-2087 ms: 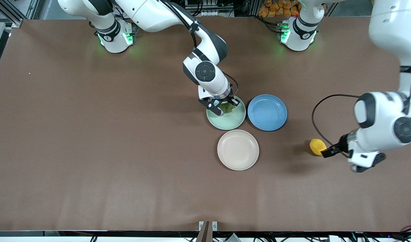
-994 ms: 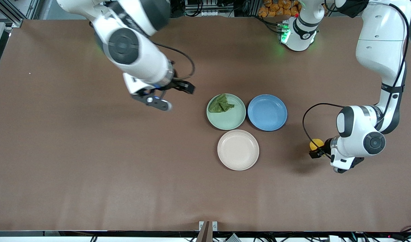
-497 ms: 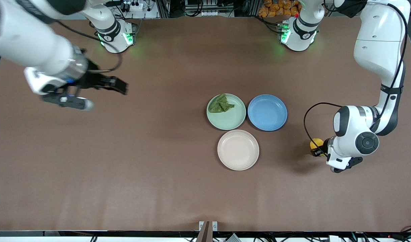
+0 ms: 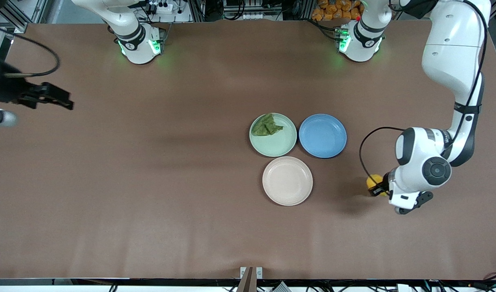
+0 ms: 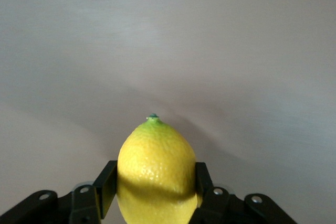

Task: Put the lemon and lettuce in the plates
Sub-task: 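Carry the lemon with the left gripper over the cream plate, then open the left gripper to drop the lemon onto the cream plate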

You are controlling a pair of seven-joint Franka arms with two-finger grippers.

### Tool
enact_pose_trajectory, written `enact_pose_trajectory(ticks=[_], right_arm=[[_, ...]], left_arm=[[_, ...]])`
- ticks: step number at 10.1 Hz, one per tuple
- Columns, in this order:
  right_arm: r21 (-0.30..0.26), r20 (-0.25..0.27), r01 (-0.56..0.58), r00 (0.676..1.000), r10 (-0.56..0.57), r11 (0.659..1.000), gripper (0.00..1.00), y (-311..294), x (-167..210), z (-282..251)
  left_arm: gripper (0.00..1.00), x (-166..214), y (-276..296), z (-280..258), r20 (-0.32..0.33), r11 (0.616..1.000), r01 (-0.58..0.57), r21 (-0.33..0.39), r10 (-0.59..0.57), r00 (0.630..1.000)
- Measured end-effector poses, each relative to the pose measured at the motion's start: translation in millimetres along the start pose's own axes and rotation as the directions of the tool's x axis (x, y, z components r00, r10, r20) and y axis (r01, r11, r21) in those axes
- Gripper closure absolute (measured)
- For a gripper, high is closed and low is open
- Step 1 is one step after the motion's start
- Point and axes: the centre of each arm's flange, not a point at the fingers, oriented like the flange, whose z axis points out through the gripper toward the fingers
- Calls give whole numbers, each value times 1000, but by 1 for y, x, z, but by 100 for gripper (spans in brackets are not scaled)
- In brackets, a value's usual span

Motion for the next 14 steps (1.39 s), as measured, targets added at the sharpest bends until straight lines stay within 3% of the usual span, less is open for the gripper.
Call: enact_pose_trajectory(ticks=[4, 7, 9, 12, 14], right_arm=[[15, -99, -22, 995, 23, 1000, 0, 23, 27, 51], [11, -96, -30, 995, 31, 999, 0, 27, 7, 64], [6, -104, -20, 994, 21, 1000, 0, 20, 7, 69], [-7, -114, -18, 993, 17, 1000, 0, 21, 11, 77], [-13, -106, -21, 994, 19, 1000, 0, 25, 10, 77]], left_arm=[[36, -107, 130, -31, -34, 992, -83, -93, 80, 996], [36, -171, 183, -23, -55, 984, -109, -142, 102, 993], [35, -186, 193, -8, -51, 982, -121, -147, 115, 992], [0, -179, 192, -8, -62, 981, -114, -154, 106, 992], [0, -140, 169, -23, -95, 987, -61, -150, 48, 994]])
